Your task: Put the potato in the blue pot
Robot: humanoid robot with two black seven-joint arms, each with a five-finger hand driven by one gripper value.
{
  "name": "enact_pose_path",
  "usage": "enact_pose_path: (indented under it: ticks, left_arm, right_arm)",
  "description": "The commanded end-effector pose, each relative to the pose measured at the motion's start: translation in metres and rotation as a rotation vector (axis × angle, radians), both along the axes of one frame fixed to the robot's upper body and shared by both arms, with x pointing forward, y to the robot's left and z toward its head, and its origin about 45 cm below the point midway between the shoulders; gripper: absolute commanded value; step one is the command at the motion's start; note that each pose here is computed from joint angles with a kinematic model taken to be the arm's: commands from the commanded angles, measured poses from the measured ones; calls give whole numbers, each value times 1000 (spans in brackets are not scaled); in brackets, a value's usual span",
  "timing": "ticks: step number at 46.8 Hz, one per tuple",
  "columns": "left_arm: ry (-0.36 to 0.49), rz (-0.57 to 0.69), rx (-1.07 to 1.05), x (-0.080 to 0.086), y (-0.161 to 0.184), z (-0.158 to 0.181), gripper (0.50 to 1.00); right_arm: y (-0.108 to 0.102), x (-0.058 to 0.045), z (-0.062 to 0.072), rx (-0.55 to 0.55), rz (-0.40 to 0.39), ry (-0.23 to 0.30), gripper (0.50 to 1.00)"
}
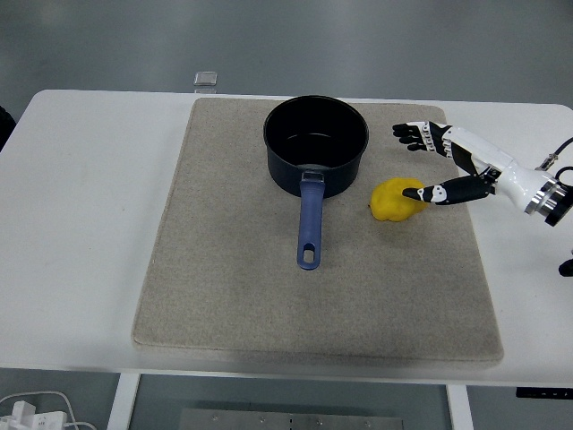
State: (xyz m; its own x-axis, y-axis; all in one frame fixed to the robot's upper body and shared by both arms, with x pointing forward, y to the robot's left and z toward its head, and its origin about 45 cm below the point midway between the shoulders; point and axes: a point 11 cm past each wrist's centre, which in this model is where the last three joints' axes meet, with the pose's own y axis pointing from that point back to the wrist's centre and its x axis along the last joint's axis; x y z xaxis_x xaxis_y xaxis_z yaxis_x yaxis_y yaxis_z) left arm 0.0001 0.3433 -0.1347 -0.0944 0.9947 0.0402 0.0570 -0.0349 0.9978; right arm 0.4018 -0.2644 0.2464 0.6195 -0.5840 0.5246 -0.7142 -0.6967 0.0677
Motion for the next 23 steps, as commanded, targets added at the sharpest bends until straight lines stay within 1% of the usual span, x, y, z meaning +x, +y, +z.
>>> enact_pose_path:
  ticks: [1, 8, 10, 15, 19, 23]
  left_arm:
    - [-1, 1, 0, 1, 0, 0, 999]
    - [-2, 2, 0, 1, 0, 0, 999]
    - [-2, 2, 0, 1, 0, 0, 999]
    - [-2, 2, -1, 1, 0, 0, 999]
    - [-2, 2, 0, 1, 0, 0, 999]
    - [-1, 1, 2, 1, 0, 0, 999]
  right_arm:
    - [3, -2, -1, -13, 16, -17, 901]
    - [5, 1, 0, -28, 10, -47, 901]
    - [5, 3, 4, -47, 12, -71, 901]
    - [4, 8, 7, -99, 12, -116, 901]
    - [4, 9, 5, -135, 22, -120, 901]
    - [7, 7, -1, -162, 44, -107, 901]
